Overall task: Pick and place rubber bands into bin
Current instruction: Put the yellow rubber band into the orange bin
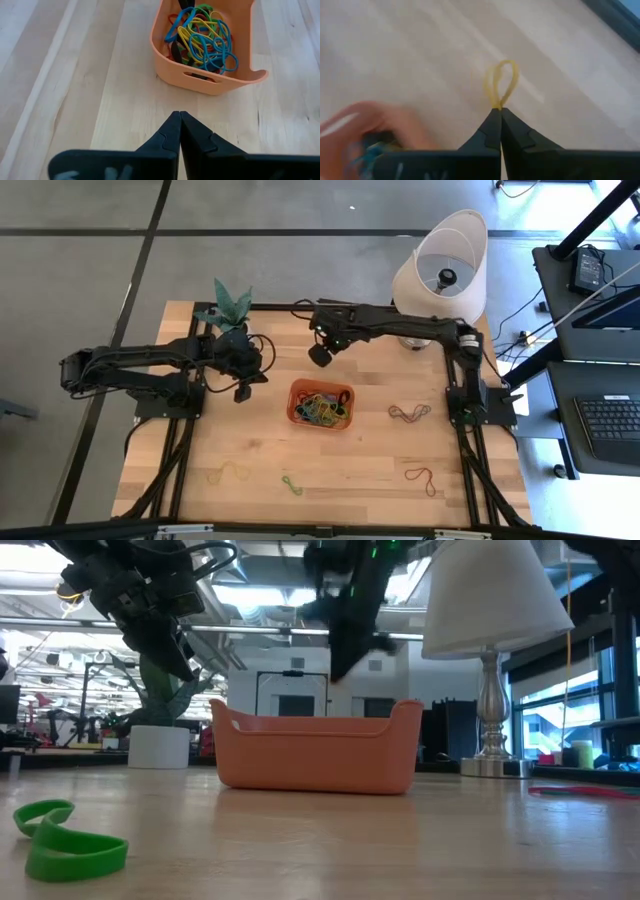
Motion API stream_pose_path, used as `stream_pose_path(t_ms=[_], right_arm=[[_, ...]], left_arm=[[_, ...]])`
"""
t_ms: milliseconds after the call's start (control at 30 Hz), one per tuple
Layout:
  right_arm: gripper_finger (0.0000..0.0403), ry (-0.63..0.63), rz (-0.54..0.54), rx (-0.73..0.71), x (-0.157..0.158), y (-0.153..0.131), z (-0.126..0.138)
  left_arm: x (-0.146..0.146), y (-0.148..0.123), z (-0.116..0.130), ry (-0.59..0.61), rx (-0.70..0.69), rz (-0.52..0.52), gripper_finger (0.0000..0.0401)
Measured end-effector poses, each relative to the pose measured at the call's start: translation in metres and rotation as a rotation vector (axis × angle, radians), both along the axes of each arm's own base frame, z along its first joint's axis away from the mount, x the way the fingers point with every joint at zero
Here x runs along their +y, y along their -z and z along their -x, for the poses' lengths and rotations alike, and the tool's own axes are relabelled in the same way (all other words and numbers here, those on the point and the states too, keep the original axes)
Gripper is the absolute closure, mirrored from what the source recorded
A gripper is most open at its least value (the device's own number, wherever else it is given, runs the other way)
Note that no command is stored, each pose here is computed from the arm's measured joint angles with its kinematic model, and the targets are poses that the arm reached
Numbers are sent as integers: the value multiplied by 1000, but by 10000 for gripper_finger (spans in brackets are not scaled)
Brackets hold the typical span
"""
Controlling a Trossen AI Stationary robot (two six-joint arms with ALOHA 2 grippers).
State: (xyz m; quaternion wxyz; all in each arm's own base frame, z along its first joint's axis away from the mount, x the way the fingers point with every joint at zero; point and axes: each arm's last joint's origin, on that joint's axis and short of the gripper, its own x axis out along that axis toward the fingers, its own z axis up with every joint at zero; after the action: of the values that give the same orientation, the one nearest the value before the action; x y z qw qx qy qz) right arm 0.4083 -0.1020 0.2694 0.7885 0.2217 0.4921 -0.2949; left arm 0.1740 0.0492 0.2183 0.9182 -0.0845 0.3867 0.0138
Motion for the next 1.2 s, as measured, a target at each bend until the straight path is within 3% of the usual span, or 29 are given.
stream_pose_path(t_ms=[267,600,800,1100,1200], right_arm=[[403,-126,9,-100,61,-37,7],[403,-232,-26,-56,125,-31,6],[403,-187,-65,-34,143,-30,11],[403,-204,-155,80,154,21,17],[403,-214,-155,7,154,44,12]], left_arm=[[0,0,0,0,-1,-1,398],[1,-2,-2,0,-30,-11,398],[1,-2,-2,0,-31,-11,397],[1,-2,-2,1,-30,-10,397],[1,-2,-2,1,-30,-10,397]])
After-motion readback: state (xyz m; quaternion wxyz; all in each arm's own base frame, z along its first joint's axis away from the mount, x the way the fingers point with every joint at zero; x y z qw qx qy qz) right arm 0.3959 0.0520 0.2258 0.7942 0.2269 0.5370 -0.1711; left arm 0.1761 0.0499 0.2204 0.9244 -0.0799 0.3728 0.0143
